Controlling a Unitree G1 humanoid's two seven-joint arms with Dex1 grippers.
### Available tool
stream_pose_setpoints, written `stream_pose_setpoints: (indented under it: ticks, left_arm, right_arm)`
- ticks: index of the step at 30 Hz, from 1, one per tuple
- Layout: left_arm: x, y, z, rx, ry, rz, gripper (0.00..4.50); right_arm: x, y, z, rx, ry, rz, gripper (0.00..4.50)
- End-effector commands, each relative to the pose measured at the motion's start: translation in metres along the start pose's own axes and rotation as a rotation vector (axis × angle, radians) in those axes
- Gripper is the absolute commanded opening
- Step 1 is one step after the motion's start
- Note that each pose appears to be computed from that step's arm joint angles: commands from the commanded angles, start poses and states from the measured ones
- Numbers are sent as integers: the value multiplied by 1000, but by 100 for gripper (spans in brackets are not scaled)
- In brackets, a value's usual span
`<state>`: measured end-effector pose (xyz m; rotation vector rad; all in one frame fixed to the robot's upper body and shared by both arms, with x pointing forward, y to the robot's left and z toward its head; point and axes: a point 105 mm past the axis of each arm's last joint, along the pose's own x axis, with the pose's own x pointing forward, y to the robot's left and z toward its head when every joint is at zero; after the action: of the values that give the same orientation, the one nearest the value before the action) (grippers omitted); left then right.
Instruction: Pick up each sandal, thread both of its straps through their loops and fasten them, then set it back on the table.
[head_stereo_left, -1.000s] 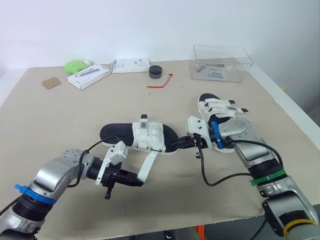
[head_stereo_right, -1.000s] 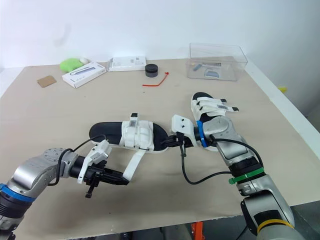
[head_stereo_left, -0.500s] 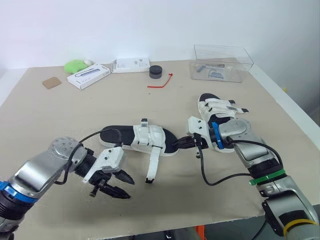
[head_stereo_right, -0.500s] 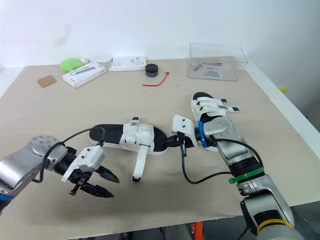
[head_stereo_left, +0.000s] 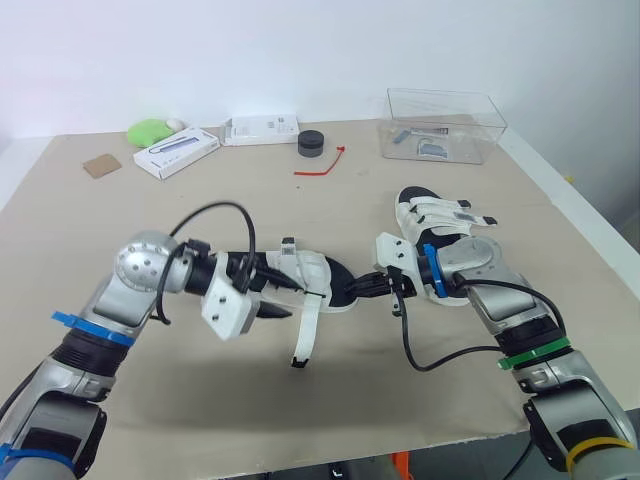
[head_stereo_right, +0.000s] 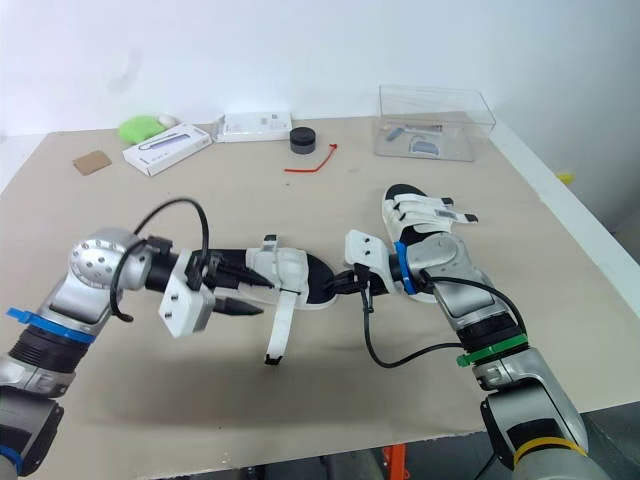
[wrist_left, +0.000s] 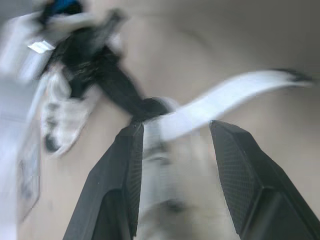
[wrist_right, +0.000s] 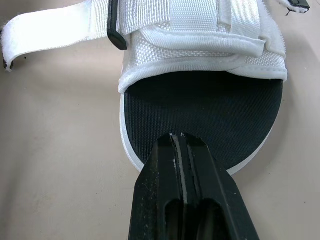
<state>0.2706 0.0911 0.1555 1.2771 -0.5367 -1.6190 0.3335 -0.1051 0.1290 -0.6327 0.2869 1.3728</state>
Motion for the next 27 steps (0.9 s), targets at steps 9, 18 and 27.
stream_pose_setpoints:
  ticks: [9, 18, 27]
  left_arm:
    - [22, -1, 12, 130, -85, -2, 216]
    - [31, -6, 9, 124, -80, -38, 132]
    - [9, 10, -10, 103, -5, 34, 9]
  right_arm:
    - [-5, 2, 2, -12, 8, -5, 0]
    - [-6, 3, 1, -5, 12, -6, 0]
    - [-8, 4, 0, 0, 17, -8, 0]
